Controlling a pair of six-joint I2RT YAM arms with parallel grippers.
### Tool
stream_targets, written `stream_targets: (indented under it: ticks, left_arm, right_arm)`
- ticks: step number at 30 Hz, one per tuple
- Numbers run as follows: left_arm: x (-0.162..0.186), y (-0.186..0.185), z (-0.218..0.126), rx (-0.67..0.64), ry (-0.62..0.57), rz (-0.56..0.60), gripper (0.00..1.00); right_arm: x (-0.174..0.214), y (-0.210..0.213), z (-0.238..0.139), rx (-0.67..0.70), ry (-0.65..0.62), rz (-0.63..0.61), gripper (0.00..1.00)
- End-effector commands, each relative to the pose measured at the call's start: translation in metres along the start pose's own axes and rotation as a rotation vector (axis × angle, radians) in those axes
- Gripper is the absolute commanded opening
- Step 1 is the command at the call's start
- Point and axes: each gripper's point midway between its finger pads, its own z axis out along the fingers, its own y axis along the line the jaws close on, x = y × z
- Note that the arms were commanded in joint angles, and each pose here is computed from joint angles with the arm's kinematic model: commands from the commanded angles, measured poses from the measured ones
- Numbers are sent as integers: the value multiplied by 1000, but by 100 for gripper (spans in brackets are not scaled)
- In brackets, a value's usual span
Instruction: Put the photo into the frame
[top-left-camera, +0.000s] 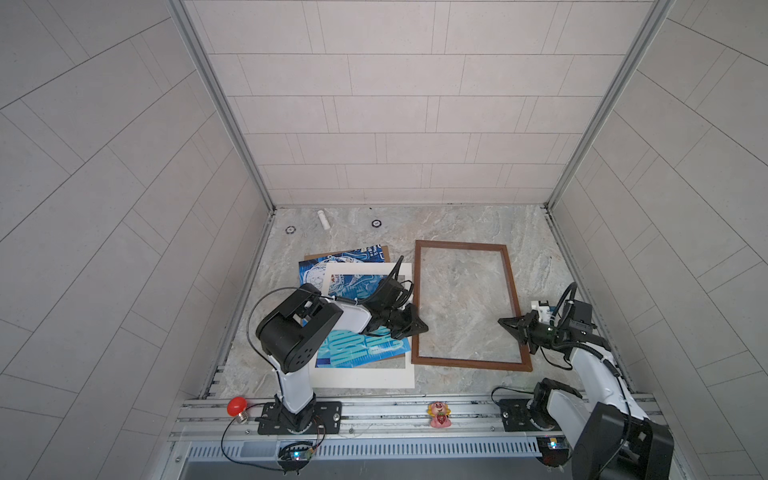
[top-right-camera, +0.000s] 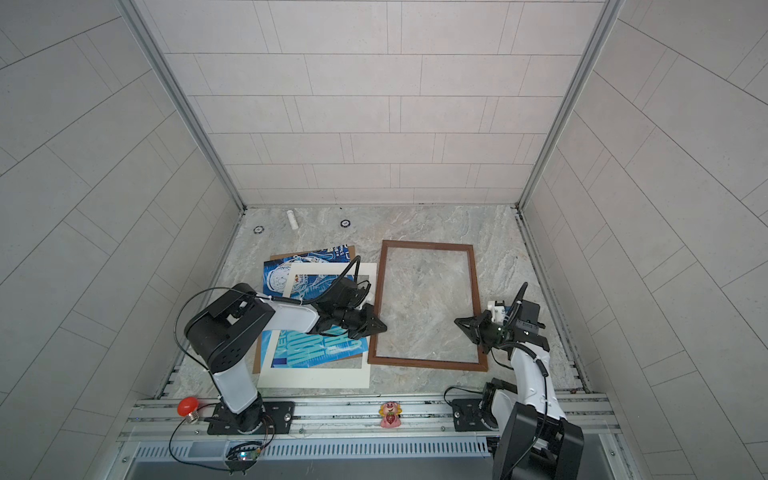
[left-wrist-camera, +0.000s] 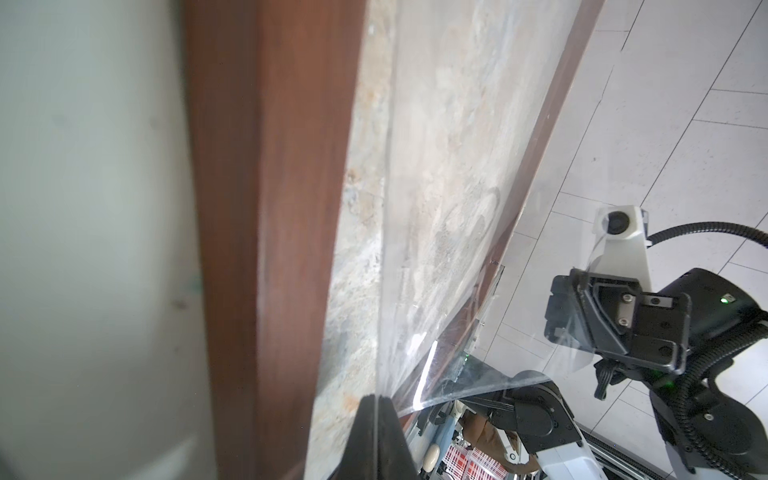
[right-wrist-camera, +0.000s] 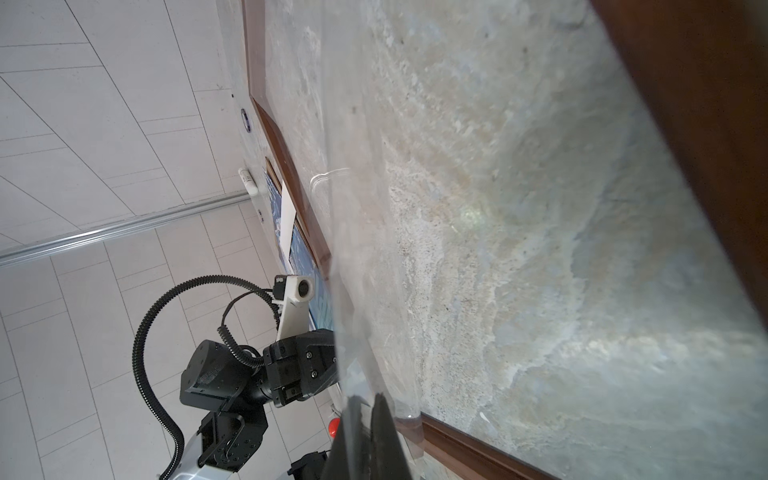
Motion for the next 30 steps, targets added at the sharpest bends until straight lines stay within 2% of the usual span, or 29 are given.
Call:
stream_targets:
  ticks: [1, 24, 30]
  left_arm:
    - [3, -9, 0, 13, 9, 40, 0]
    - [2, -3, 4, 4, -30, 76, 0]
    - [-1, 2, 1, -3, -74, 107, 0]
  right_arm:
    - [7, -5, 0, 28, 20, -23, 0]
    - [0, -24, 1, 96, -27, -91, 0]
    - [0, -17, -7, 120, -38, -172, 0]
